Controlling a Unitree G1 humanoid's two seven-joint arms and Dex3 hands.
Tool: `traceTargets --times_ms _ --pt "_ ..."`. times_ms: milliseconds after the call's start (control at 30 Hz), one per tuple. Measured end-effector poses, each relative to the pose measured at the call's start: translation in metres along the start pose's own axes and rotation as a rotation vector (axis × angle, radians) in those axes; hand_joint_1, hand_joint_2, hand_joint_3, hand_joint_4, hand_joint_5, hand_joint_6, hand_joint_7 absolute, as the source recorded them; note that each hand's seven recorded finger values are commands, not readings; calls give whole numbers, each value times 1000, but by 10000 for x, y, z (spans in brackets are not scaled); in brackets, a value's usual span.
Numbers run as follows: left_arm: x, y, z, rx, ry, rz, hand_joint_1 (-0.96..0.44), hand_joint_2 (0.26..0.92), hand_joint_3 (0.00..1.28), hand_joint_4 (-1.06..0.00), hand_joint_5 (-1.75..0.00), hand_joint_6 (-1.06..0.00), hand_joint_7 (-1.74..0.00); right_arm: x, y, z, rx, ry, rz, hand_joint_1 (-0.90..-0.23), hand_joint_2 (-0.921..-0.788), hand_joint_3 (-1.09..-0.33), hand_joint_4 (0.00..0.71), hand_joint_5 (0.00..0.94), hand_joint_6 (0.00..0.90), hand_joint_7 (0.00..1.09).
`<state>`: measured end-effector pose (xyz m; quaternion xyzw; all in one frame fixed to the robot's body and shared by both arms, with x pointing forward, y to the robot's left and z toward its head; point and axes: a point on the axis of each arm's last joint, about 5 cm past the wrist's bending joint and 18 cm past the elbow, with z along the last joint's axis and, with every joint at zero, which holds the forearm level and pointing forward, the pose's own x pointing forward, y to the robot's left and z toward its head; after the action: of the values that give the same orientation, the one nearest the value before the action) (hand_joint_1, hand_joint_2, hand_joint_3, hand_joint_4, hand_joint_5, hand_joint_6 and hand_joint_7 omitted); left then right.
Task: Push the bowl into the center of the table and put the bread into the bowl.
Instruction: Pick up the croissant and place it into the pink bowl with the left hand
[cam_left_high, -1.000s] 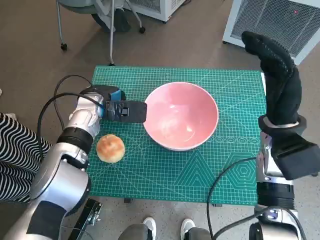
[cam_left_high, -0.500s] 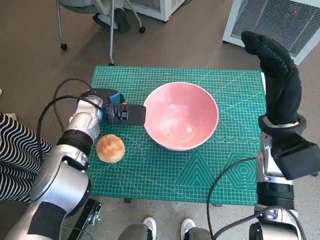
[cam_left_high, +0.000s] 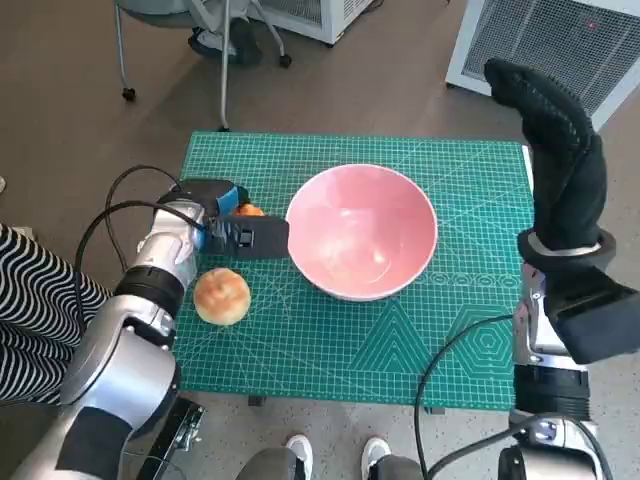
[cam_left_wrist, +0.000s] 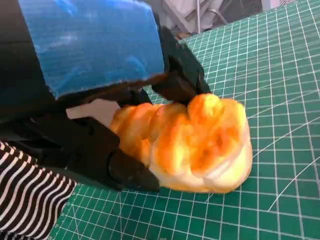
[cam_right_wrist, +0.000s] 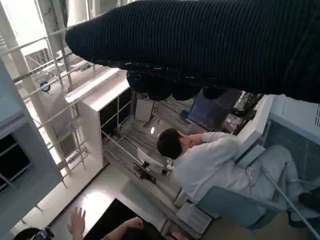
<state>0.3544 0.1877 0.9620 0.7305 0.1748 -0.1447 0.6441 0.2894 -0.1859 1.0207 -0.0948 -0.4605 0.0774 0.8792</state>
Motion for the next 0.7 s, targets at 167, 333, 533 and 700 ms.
traceTargets --times_ms 167,333,533,700 --pt "-1 -4 -10 -1 -12 2 1 919 19 -752 -1027 -676 -1180 -12 -2 6 2 1 -1 -764 -921 -711 201 0 8 553" --pt "-2 -7 -19 -5 -21 18 1 919 18 -754 -1023 -678 -1185 -17 -4 4 8 4 -6 -763 -921 -711 201 1 9 554" --pt "-2 -6 -17 -9 -29 41 1 920 18 -752 -1044 -677 -1167 -19 -3 3 14 5 -9 -762 -921 -711 202 1 9 554" --pt "-3 -3 -18 -22 -35 51 1 920 22 -745 -1070 -671 -1156 -18 2 3 21 4 -10 -759 -921 -711 201 1 8 555"
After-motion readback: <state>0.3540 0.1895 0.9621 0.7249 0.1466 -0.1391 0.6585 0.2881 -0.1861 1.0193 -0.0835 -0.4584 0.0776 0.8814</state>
